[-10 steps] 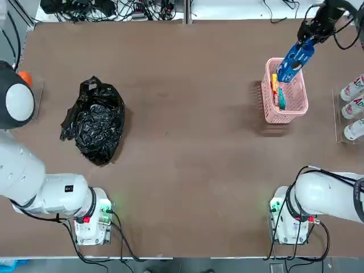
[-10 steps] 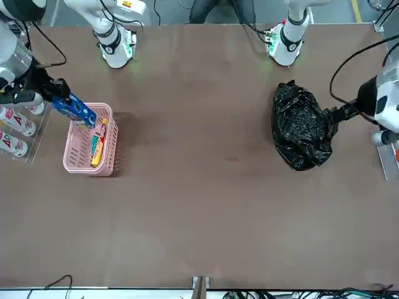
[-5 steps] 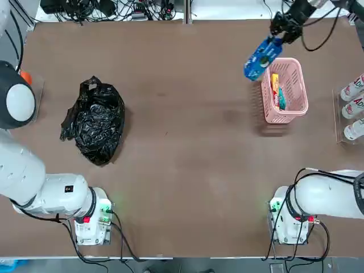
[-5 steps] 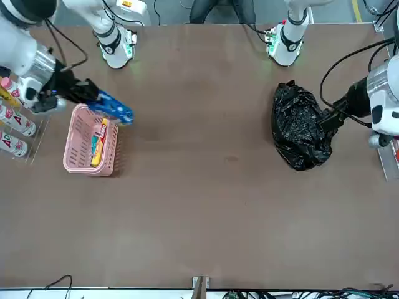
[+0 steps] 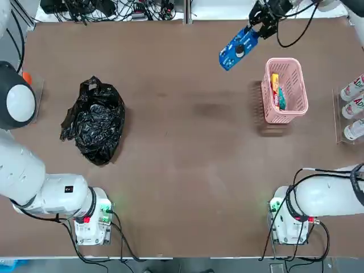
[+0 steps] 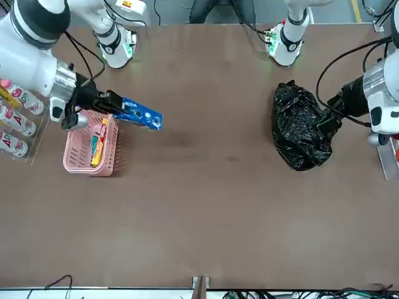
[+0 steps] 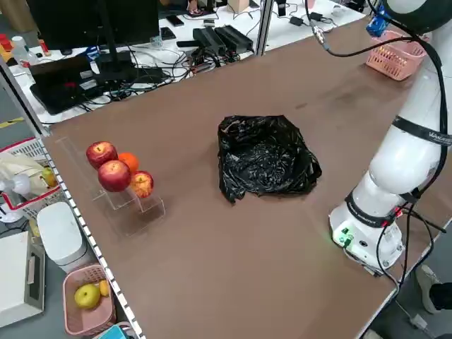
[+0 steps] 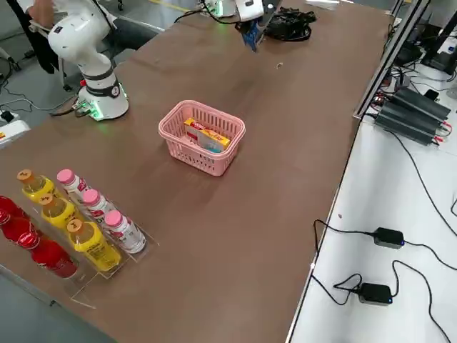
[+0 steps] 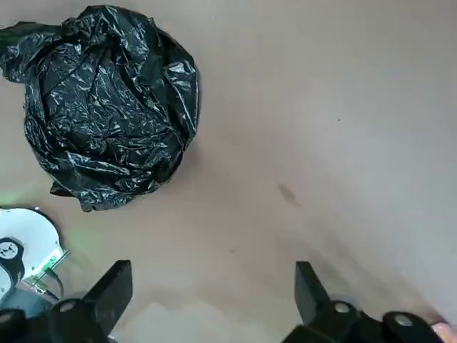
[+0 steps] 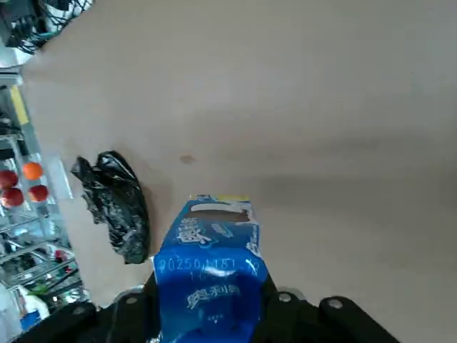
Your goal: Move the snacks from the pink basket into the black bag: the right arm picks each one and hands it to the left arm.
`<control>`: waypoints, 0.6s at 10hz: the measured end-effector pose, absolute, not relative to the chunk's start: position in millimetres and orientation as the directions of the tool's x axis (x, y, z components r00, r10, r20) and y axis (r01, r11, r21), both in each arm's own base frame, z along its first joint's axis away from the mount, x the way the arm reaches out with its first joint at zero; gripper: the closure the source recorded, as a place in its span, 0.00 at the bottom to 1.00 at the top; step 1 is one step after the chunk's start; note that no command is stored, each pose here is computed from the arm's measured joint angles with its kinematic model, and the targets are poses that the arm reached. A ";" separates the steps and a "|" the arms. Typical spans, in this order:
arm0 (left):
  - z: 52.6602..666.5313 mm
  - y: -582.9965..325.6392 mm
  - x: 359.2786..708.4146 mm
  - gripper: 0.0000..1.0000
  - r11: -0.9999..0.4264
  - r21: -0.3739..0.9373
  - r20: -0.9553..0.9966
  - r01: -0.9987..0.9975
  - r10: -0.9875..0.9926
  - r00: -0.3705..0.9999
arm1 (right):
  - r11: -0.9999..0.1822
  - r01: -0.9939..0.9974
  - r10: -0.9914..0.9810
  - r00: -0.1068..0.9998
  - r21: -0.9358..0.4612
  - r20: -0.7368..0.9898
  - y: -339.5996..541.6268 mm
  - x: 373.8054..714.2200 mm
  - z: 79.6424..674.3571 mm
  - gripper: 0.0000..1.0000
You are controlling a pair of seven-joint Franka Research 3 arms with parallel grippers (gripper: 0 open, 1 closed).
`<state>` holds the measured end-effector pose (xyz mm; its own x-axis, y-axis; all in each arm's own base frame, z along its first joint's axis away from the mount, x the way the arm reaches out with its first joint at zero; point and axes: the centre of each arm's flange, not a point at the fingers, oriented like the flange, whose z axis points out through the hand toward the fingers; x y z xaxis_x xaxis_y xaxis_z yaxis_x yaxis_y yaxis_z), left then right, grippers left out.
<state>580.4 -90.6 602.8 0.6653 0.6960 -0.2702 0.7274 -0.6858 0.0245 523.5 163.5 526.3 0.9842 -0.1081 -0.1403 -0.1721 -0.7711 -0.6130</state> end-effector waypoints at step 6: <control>603.6 -108.1 577.9 0.00 -0.644 0.006 -0.270 0.765 0.736 0.621 | -0.673 -0.210 -0.151 0.978 -0.709 -0.146 256.5 519.7 522.2 0.49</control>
